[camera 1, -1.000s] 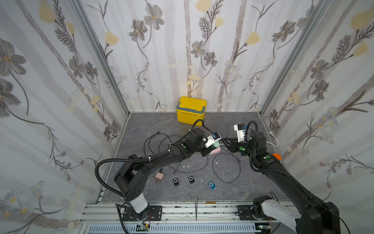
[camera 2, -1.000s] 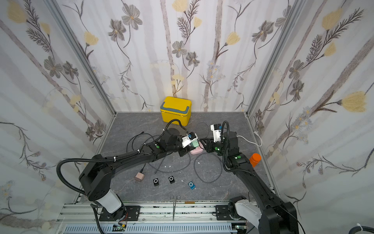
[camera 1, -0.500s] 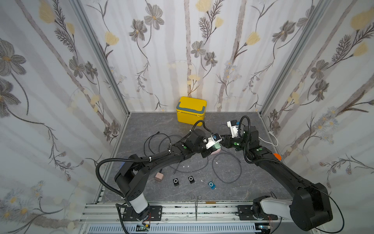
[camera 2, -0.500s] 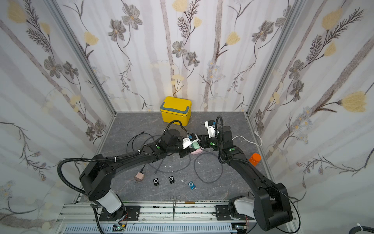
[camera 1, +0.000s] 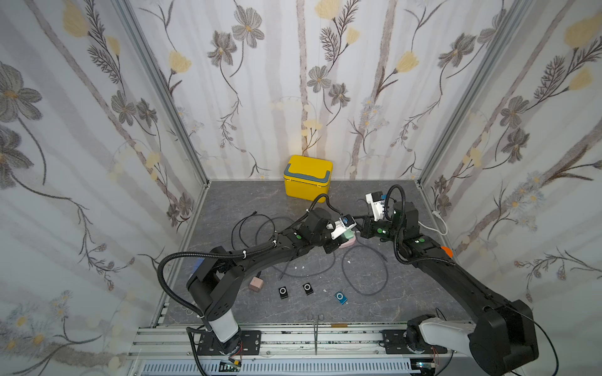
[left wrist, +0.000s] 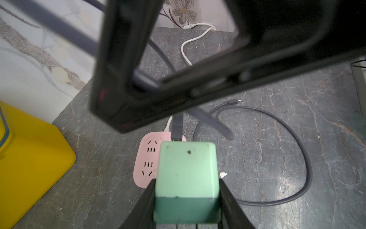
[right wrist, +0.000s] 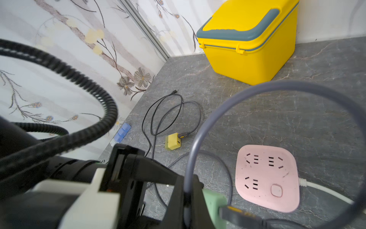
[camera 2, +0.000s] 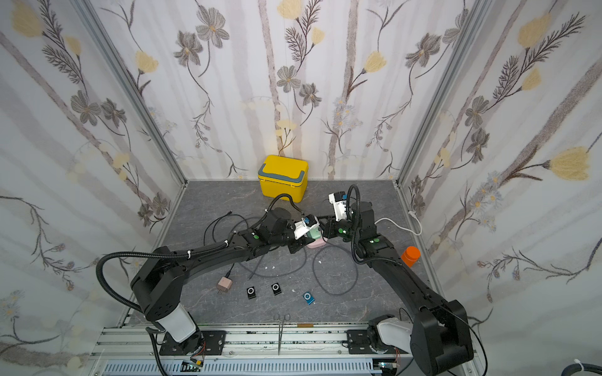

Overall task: Charge mp3
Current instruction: Adjust the charging cable at the plug.

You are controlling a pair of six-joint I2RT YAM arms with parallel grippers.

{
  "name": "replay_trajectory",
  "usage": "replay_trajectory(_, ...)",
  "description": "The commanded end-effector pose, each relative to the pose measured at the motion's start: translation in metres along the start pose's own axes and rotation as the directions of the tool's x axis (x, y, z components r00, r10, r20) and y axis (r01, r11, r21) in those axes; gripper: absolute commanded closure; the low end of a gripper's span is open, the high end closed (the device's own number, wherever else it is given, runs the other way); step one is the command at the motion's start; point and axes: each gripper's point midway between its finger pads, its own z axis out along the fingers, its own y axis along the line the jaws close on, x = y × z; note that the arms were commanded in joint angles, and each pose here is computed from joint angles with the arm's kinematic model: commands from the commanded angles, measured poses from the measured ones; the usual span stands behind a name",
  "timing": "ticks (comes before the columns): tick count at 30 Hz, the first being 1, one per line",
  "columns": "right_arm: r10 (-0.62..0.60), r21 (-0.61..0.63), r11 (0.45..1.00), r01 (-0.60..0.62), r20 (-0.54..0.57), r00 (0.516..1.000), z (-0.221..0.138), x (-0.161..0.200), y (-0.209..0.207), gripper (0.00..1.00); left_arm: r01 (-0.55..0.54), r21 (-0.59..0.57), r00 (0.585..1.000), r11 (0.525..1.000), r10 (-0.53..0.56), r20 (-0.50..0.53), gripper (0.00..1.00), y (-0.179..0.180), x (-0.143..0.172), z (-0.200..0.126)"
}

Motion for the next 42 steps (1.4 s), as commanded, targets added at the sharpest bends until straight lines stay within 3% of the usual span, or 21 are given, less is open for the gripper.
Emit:
replay_trajectory(1,-0.056,0.049,0.997,0.055,0.014,0.998,-0.014,-0.002,0.000,1.00,-0.001,-0.067,0.999,0.998,0.004,0.035,0.92,0.017,-0.013,-0.005)
replay_trajectory(7,-0.085,0.145,0.986,0.079,0.034,0.996,-0.039,0.011,-0.010,1.00,-0.015,-0.070,0.996,0.997,0.021,0.085,0.92,0.022,-0.029,-0.019)
replay_trajectory(12,-0.039,0.224,0.974,0.037,0.005,0.999,-0.050,0.042,-0.035,1.00,-0.027,-0.083,0.993,0.996,0.036,0.115,0.92,0.022,-0.038,-0.028)
replay_trajectory(16,-0.013,0.265,0.964,0.005,0.026,1.000,-0.060,0.045,-0.051,0.94,-0.029,-0.093,0.992,0.995,0.041,0.120,0.92,0.025,-0.040,-0.030)
replay_trajectory(27,0.026,0.380,0.923,-0.065,0.107,0.994,-0.071,0.023,-0.092,0.67,-0.004,-0.156,0.986,0.988,0.029,0.163,0.92,0.036,-0.049,-0.035)
replay_trajectory(31,0.022,0.406,0.911,-0.076,0.135,0.991,-0.073,0.004,-0.095,0.49,0.025,-0.224,0.988,0.974,0.010,0.153,0.92,0.050,-0.049,-0.032)
replay_trajectory(36,-0.001,0.439,0.895,-0.079,0.179,0.984,-0.086,-0.026,-0.087,0.32,0.037,-0.276,0.992,0.960,-0.002,0.128,0.92,0.062,-0.046,-0.025)
replay_trajectory(42,-0.001,0.478,0.872,-0.102,0.211,0.978,-0.113,-0.041,-0.071,0.29,0.041,-0.317,0.991,0.948,0.002,0.135,0.92,0.071,-0.050,-0.025)
